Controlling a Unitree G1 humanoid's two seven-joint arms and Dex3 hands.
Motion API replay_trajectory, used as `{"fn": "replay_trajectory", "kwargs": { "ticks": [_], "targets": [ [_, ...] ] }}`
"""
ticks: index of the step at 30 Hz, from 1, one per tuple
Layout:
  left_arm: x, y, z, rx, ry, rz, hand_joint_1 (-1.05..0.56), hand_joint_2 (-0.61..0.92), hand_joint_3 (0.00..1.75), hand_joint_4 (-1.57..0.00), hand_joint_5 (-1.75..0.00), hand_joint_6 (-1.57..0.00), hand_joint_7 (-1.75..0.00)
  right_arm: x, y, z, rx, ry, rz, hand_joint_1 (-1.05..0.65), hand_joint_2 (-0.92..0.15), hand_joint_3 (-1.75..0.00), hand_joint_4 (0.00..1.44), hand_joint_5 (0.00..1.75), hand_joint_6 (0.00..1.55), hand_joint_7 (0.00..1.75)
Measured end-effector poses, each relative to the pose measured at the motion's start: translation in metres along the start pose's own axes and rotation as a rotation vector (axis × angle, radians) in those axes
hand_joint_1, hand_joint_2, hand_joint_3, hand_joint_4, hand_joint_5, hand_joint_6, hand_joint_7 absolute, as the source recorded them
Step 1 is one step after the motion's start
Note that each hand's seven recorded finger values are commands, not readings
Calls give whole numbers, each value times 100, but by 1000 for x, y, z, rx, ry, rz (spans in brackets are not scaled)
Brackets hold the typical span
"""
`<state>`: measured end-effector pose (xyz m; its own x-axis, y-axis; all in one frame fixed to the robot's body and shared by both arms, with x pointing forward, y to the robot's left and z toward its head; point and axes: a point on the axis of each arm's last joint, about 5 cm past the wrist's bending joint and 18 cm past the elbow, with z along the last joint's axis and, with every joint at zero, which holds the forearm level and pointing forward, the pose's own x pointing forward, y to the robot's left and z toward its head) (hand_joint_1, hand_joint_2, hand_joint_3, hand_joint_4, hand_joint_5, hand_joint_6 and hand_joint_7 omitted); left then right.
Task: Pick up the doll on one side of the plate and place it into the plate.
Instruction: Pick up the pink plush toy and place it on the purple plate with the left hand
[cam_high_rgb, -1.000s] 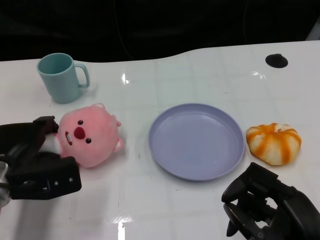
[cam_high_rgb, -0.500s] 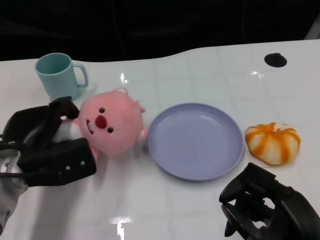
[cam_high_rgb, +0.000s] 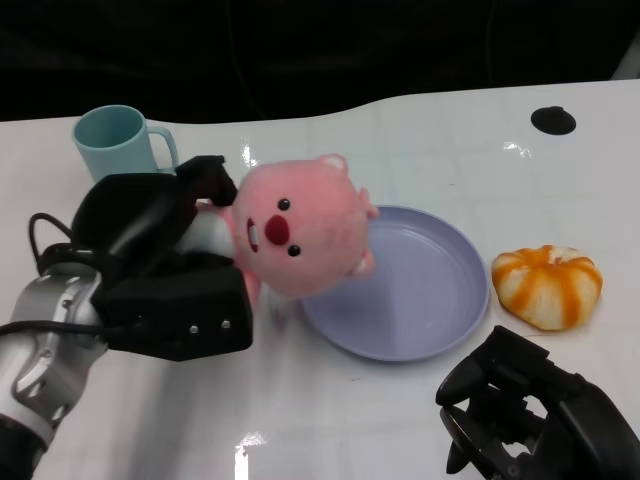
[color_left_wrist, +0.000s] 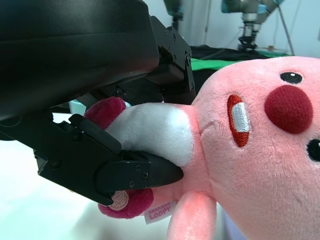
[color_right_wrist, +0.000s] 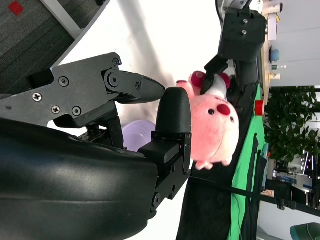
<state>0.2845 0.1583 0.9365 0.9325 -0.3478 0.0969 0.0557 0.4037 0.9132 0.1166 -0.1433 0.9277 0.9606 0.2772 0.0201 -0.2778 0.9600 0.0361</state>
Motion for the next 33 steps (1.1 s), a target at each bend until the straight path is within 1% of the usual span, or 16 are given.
{"fn": "replay_trajectory", "kwargs": {
  "ticks": [3,7,10,11,12,13,15,16,17,18,21,25,31,32,33],
  "targets": [
    [9,-1,12,-8,-15,-27,-16,54,94,-87,-175,-64,-175,0,1,1,0,-2,4,-38,-89,-55,63,169,52,156],
    [21,2,28,-18,-49,-38,-17,54,95,-90,-175,-66,-175,0,2,2,1,-9,9,-37,-89,-54,63,169,52,157],
    [30,4,40,-8,-77,-51,-16,54,96,-90,-175,-66,-175,0,2,3,2,-10,11,-37,-89,-54,63,169,52,157],
    [32,3,43,-7,-85,-59,-17,53,95,-89,-175,-64,-173,0,3,3,2,-11,12,-37,-89,-54,63,169,52,157],
    [34,2,46,-7,-93,-71,-17,53,93,-88,-175,-61,-167,-1,3,4,2,-12,12,-37,-89,-54,62,169,52,157],
    [35,0,49,-10,-99,-85,-17,53,90,-88,-175,-68,-151,-1,3,4,1,-13,12,-37,-89,-54,63,169,52,157],
    [38,-5,54,-19,-108,-110,-18,53,89,-88,-175,-70,-155,-1,3,4,1,-11,12,-37,-89,-54,63,169,52,157],
    [39,-8,57,-21,-109,-119,-19,55,90,-88,-175,-69,-164,-1,3,5,1,-11,11,-37,-89,-54,63,169,52,157],
    [40,-10,59,-22,-110,-130,-18,55,91,-89,-175,-71,-170,-1,3,5,1,-12,11,-37,-89,-54,63,169,52,156],
    [42,-12,62,-23,-112,-140,-18,56,92,-89,-175,-71,-172,-1,3,5,0,-12,11,-37,-89,-54,63,169,52,156],
    [47,-15,71,-22,-116,-158,-19,57,92,-87,-175,-67,-174,-1,3,5,1,-13,13,-38,-89,-54,63,169,52,156],
    [54,-18,80,-22,-124,-177,-20,57,92,-87,-175,-66,-175,-1,4,5,1,-14,11,-37,-90,-54,63,169,53,156],
    [56,-29,85,-28,-125,-219,-17,52,88,-86,-175,-65,-175,-1,6,5,-7,-13,15,-38,-89,-55,63,169,53,156],
    [56,-30,85,-27,-126,-222,-17,52,84,-82,-175,-69,-155,0,7,5,-10,-13,15,-38,-89,-55,63,169,53,156],
    [57,-29,85,-26,-127,-222,-18,55,78,-79,-174,-76,-126,0,7,5,-14,-12,14,-38,-89,-55,63,168,54,156]
  ]
}}
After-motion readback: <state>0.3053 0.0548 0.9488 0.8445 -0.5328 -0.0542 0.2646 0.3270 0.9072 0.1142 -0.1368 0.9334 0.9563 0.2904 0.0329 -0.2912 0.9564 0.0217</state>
